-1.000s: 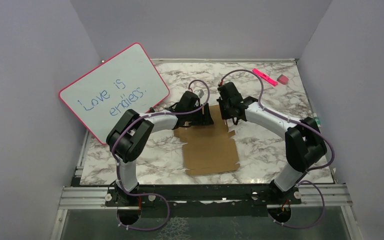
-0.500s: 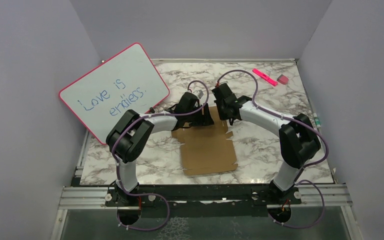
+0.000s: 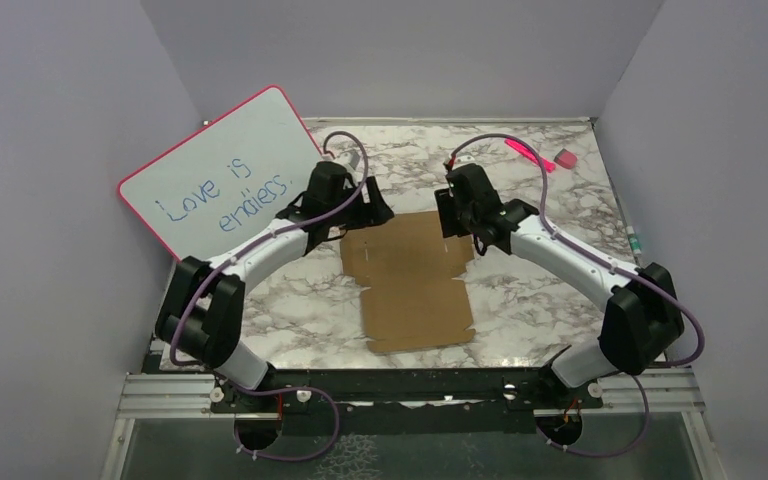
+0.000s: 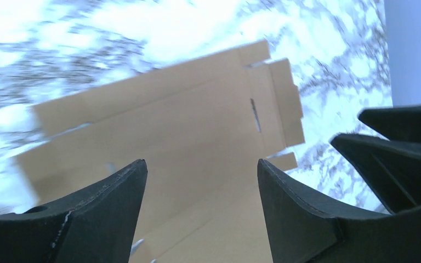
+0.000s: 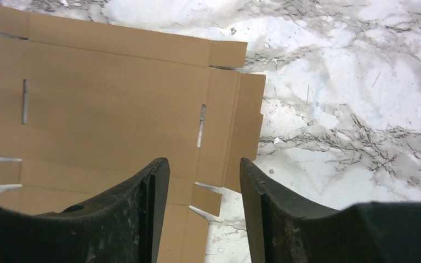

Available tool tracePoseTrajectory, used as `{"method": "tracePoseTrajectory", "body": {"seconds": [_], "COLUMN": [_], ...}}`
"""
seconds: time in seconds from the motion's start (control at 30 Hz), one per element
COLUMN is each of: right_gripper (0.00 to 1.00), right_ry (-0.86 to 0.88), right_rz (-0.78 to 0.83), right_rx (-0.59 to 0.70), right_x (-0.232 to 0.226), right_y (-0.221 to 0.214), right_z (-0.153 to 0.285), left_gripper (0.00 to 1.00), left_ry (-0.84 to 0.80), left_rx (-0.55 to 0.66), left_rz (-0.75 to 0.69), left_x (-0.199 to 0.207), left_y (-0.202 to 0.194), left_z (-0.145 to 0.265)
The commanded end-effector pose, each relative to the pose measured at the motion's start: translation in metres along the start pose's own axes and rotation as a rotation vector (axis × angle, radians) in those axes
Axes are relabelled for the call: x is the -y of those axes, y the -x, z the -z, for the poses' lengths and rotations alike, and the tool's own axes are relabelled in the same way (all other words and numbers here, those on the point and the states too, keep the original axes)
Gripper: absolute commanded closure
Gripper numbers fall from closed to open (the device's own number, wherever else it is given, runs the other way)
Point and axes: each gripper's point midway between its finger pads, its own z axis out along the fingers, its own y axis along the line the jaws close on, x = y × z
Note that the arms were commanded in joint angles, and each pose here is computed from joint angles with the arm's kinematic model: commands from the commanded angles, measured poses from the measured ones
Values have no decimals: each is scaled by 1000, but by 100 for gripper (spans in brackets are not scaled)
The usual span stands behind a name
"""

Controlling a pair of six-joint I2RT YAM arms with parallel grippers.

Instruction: Fold the paper box

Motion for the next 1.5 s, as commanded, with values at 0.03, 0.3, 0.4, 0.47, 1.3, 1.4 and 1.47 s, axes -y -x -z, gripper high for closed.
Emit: {"method": "tracePoseTrajectory", "body": {"seconds": [0.03,0.3,0.4,0.47,1.3,1.4,1.47], "right_gripper": [41,34,32,31,27,27,27], "right_ry": [118,242,283,291,477,502,534], "right_rz": [-1,11,35,37,151,191,204], "right_rx": [98,187,213,227,196,190,186], "right_x": [-14,-28,-34,-34,-68,-71,-74], "right_y": [18,25,24,24,21,30,34], "right_z": [14,23,25,26,-10,-13,-14], "left_gripper": [24,24,27,28,87,93,96], "left_ry": [162,246,237,253,167,159,165], "left_rx": [8,-95,-165,-202,-325,-307,-291], "left_rz": [15,63,49,29,-39,-67,-93], "left_x": [-53,-105,-110,-117,-122,-119,-118], "left_y": [8,2,-4,-6,-18,-10,-5], "left_z": [38,52,44,39,12,14,16]}}
